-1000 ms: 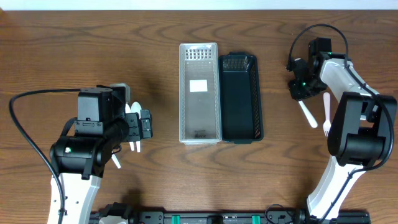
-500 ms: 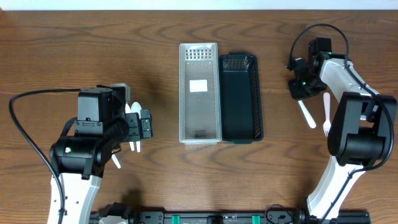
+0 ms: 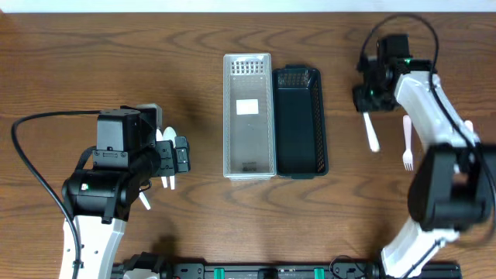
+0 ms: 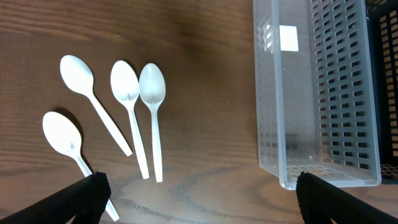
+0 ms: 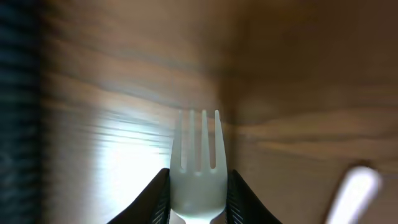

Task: Pack container
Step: 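Carry the fork with the right gripper and drop it into the black basket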

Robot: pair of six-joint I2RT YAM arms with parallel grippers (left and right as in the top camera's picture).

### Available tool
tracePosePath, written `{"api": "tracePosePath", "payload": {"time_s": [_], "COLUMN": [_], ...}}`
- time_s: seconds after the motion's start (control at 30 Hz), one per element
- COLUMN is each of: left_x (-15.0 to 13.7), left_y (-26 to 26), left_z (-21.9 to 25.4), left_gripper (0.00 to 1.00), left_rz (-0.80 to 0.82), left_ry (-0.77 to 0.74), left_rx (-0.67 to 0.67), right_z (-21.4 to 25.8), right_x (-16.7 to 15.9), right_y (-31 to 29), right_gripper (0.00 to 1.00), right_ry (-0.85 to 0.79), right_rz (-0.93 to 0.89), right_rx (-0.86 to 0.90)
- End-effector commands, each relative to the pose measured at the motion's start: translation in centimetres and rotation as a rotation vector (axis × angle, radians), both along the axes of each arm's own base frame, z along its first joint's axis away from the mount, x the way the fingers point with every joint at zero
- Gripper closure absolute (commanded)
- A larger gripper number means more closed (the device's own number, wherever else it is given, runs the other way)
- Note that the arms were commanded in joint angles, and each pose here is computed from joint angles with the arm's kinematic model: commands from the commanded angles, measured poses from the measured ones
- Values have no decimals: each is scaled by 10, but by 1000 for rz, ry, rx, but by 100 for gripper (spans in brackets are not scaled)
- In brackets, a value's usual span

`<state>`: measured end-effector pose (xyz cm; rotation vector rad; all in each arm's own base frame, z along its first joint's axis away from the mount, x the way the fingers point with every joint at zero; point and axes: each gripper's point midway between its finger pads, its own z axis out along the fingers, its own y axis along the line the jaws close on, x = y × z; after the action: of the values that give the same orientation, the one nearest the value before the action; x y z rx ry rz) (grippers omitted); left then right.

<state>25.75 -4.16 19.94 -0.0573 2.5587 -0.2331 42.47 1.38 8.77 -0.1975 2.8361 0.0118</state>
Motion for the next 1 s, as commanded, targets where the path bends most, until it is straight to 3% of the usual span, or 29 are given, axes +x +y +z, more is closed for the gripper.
{"api": "tracePosePath", "payload": {"time_s": [0.0, 0.13, 0.27, 0.63, 0.8, 0.97], "left_x": [2, 1, 1, 0, 0, 0], "left_y": [-1, -1, -1, -1, -1, -1], "left_z": [10, 10, 10, 9, 9, 9], "left_gripper": [2, 2, 2, 2, 2, 2], "left_rz": [-13, -13, -13, -13, -13, -13], "left_ry": [-27, -26, -26, -19, -19, -19], "left_rx": [-6, -5, -5, -5, -5, -5], "right_z": [84, 115, 104, -13, -31, -7], "right_x": [8, -5, -13, -22, -21, -12], "right_y": [31, 72, 104, 147, 157, 163], "right_gripper": [99, 99, 99, 98, 76, 54], "right_ry": [-208, -279, -236, 32, 58, 8], "right_rz": [-66, -115, -187, -199, -139, -63], "right_rx": [34, 84, 143, 66, 64, 79]}}
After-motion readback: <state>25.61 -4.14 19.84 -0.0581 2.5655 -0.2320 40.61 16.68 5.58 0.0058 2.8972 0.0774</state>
